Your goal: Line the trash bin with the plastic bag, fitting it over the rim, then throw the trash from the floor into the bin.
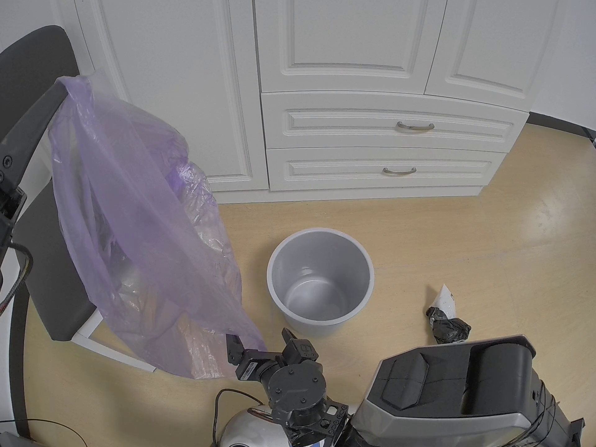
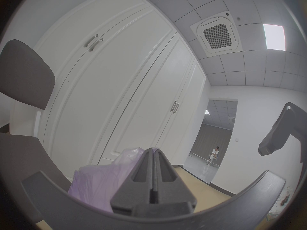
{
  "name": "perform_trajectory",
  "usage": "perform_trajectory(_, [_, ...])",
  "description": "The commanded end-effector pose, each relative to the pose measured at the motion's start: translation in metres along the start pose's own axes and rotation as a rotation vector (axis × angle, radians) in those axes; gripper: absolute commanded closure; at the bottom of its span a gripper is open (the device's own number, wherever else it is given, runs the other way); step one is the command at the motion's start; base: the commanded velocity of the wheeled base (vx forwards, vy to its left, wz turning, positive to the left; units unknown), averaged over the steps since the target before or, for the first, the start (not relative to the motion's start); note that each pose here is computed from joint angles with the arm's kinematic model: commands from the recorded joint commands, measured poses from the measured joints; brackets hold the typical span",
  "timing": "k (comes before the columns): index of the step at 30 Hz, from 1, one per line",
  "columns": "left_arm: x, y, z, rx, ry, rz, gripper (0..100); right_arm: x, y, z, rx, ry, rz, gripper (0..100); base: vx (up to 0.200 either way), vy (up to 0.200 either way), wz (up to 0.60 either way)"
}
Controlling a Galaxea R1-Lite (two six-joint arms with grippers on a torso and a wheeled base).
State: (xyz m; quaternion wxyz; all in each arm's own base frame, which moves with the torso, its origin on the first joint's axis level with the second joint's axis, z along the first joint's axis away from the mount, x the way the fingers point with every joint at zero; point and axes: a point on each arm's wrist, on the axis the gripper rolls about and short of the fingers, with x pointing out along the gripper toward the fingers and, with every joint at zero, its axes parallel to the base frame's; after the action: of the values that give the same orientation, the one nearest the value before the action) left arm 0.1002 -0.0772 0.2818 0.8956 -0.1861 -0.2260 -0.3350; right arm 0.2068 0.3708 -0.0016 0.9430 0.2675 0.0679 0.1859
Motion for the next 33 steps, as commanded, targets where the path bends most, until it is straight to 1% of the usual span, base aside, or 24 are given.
perform_trajectory(1, [0.0, 0.0, -0.001, 0.001, 0.002, 0.003, 100, -0.004, 0.002, -0.001, -0.002, 0.007, 0.008, 0, 0.0, 0.0, 0.0])
perform_trajectory(9, [0.0, 0.0, -0.001, 0.001, 0.004, 0.003, 100, -0.004, 0.001, -0.002, -0.007, 0.013, 0.008, 0, 0.0, 0.0, 0.0])
perform_trajectory(10, [0.0, 0.0, -0.001, 0.001, 0.004, 0.003, 100, -0.004, 0.001, -0.002, -0.007, 0.013, 0.008, 100, 0.0, 0.0, 0.0])
perform_trajectory(15, [0.002, 0.002, -0.007, -0.001, 0.026, 0.008, 100, -0.007, 0.006, 0.011, 0.01, -0.001, 0.022, 100, 0.0, 0.0, 0.0])
perform_trajectory(19, [0.005, 0.003, -0.012, -0.015, 0.047, 0.014, 100, -0.021, 0.009, 0.035, 0.014, 0.007, 0.057, 100, 0.0, 0.0, 0.0])
perform_trajectory(20, [0.005, 0.004, -0.012, -0.021, 0.05, 0.019, 100, -0.027, 0.008, 0.048, -0.011, 0.012, 0.076, 100, 0.0, 0.0, 0.0])
perform_trajectory(21, [0.005, 0.004, -0.012, -0.021, 0.05, 0.02, 100, -0.029, 0.007, 0.053, -0.026, 0.013, 0.082, 100, 0.0, 0.0, 0.0])
perform_trajectory(22, [0.004, 0.005, -0.013, -0.019, 0.056, 0.029, 100, -0.035, 0.005, 0.072, -0.071, 0.012, 0.111, 100, 0.0, 0.0, 0.0])
perform_trajectory(23, [0.003, 0.006, -0.015, -0.017, 0.066, 0.035, 100, -0.038, 0.003, 0.081, -0.093, 0.011, 0.118, 100, 0.0, 0.0, 0.0])
perform_trajectory(24, [0.001, 0.008, -0.018, -0.014, 0.079, 0.047, 100, -0.042, -0.004, 0.098, -0.134, 0.014, 0.12, 100, 0.0, 0.0, 0.0])
perform_trajectory(26, [0.0, 0.011, -0.022, -0.009, 0.097, 0.056, 100, -0.048, -0.015, 0.123, -0.191, 0.001, 0.118, 100, 0.0, 0.0, 0.0])
perform_trajectory(27, [0.0, 0.011, -0.022, -0.009, 0.097, 0.056, 100, -0.048, -0.015, 0.123, -0.191, 0.001, 0.118, 100, 0.0, 0.0, 0.0])
perform_trajectory(28, [0.0, 0.012, -0.028, -0.009, 0.127, 0.063, 100, -0.049, -0.03, 0.151, -0.27, -0.019, 0.081, 100, 0.0, 0.0, 0.0])
perform_trajectory(30, [0.001, 0.015, -0.036, -0.009, 0.17, 0.079, 100, -0.054, -0.047, 0.174, -0.353, -0.01, 0.022, 100, 0.0, 0.0, 0.0])
perform_trajectory(31, [0.001, 0.017, -0.039, -0.007, 0.189, 0.087, 100, -0.056, -0.05, 0.183, -0.366, -0.01, 0.007, 100, 0.0, 0.0, 0.0])
perform_trajectory(32, [0.001, 0.022, -0.047, -0.001, 0.238, 0.113, 100, -0.063, -0.059, 0.199, -0.401, 0.011, -0.021, 100, 0.0, 0.0, 0.0])
perform_trajectory(33, [0.001, 0.024, -0.052, 0.002, 0.265, 0.127, 100, -0.067, -0.061, 0.208, -0.407, 0.02, -0.028, 100, 0.0, 0.0, 0.0])
